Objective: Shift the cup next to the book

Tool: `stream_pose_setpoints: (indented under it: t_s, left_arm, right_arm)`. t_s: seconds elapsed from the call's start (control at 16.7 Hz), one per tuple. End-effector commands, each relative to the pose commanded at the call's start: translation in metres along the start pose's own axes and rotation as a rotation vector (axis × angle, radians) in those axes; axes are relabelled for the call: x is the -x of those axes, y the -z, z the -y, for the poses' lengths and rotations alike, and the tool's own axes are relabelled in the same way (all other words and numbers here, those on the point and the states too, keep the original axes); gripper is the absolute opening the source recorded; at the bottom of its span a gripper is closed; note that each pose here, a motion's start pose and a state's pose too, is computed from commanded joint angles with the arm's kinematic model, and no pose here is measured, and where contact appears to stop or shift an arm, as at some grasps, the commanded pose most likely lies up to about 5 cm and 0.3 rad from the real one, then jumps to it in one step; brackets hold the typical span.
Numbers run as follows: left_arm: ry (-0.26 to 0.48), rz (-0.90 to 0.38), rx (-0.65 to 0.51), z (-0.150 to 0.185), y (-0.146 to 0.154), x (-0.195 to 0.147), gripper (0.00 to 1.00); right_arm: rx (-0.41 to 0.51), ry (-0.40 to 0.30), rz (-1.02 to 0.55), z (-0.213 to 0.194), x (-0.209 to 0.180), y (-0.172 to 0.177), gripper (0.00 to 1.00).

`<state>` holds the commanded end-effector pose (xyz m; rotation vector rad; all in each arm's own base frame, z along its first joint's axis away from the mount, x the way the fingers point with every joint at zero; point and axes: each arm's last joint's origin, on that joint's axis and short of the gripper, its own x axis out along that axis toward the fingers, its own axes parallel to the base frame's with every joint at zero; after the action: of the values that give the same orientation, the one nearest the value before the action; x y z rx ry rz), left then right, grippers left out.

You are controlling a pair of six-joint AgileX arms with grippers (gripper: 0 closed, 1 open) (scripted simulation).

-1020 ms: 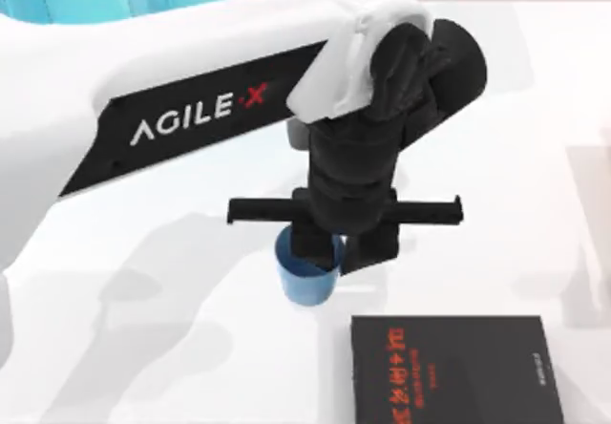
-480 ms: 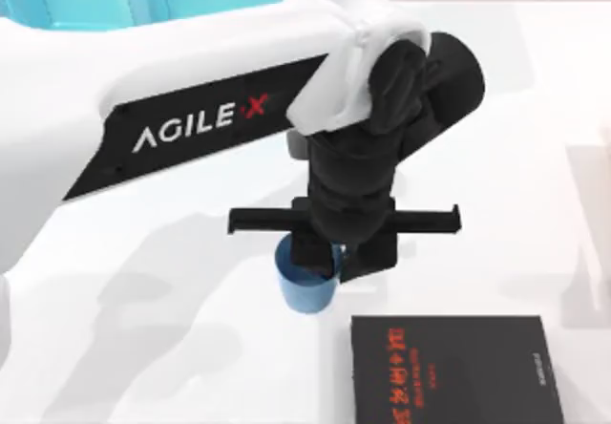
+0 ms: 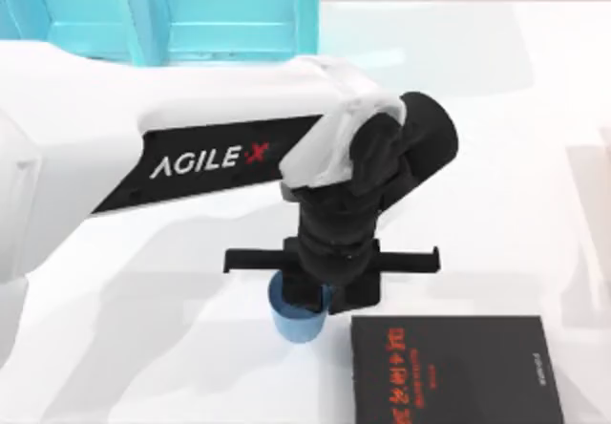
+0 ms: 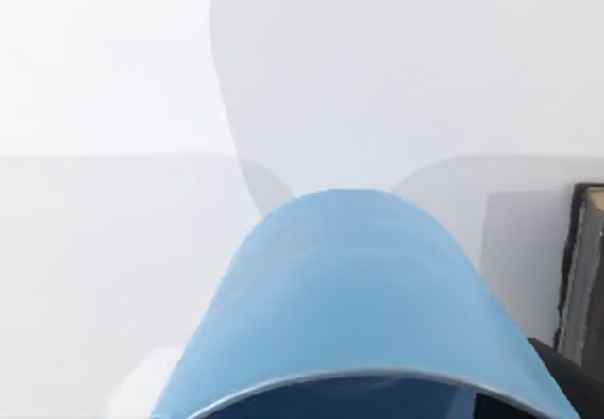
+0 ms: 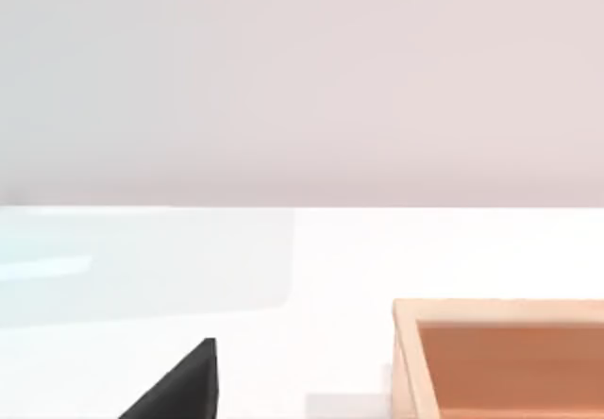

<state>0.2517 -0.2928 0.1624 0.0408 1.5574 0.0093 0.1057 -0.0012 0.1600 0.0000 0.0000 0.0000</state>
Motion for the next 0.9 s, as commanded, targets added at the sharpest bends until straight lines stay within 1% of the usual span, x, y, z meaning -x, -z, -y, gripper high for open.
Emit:
stream_pose_setpoints:
  t_s: [0.12,0.9]
  left_arm:
    - [0.0,0.0,0.0,0.0,0.0,0.0,0.0]
    - [0.0,0.0,0.0,0.0,0.0,0.0,0.98]
  right_arm:
    - [0.0,0.0,0.0,0.0,0.0,0.0,1.0]
    - [0.0,0.0,0.0,0.0,0.0,0.0,1.0]
